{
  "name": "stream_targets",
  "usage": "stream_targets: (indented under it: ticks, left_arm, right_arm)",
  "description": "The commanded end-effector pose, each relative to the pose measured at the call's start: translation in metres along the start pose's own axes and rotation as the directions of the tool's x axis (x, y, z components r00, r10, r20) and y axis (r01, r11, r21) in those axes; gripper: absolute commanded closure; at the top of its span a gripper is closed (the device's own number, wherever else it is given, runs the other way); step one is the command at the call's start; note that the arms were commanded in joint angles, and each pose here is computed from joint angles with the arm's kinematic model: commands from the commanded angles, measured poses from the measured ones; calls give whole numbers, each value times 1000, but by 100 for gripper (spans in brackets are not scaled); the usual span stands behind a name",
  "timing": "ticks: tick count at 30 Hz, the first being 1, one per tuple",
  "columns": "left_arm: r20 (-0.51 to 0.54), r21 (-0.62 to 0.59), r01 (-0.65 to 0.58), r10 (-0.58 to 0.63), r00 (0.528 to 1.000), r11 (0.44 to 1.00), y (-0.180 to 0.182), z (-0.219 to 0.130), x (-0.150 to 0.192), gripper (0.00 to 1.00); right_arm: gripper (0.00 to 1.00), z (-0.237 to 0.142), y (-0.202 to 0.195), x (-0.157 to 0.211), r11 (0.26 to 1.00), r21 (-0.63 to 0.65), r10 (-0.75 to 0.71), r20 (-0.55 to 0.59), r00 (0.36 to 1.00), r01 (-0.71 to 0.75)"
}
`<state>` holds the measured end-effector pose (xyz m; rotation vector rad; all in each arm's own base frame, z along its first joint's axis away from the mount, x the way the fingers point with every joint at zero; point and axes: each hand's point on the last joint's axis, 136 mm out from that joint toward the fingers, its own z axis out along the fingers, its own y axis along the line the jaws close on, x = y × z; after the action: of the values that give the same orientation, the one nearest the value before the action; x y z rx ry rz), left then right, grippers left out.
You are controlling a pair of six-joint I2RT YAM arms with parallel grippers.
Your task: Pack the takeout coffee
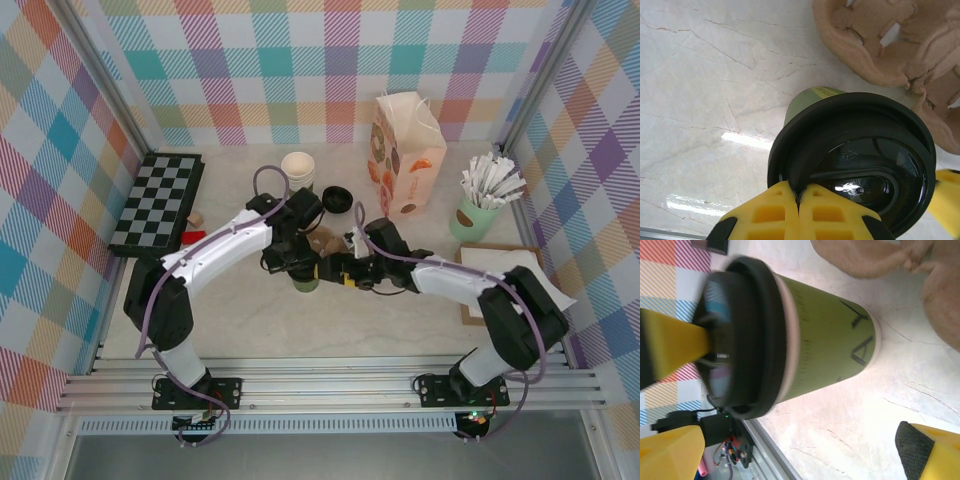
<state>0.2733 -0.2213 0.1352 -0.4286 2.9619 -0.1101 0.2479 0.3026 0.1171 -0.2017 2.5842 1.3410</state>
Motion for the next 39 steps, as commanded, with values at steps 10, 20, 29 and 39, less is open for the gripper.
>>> stream_targets:
  ticks: [10,20,29,39]
  left_arm:
    - [-93,23,-273,274,957,962,-57,1,35,100]
    - [-76,47,-276,278,957,960,-68,-4,36,93]
    - [-1,119,-292,294,956,949,-77,-22,28,88]
    - [87,183,-278,266,960,943,-71,-39,17,86]
  right_arm:
    - [4,-45,-6,-9,981,53,190,-24,982,-188]
    - [14,-29,-43,6,934,166,328,-55,943,-315]
    - [16,-33,-62,18,907,261,356,-59,933,-330]
    - [16,-37,-65,21,893,309,362,-65,930,-326]
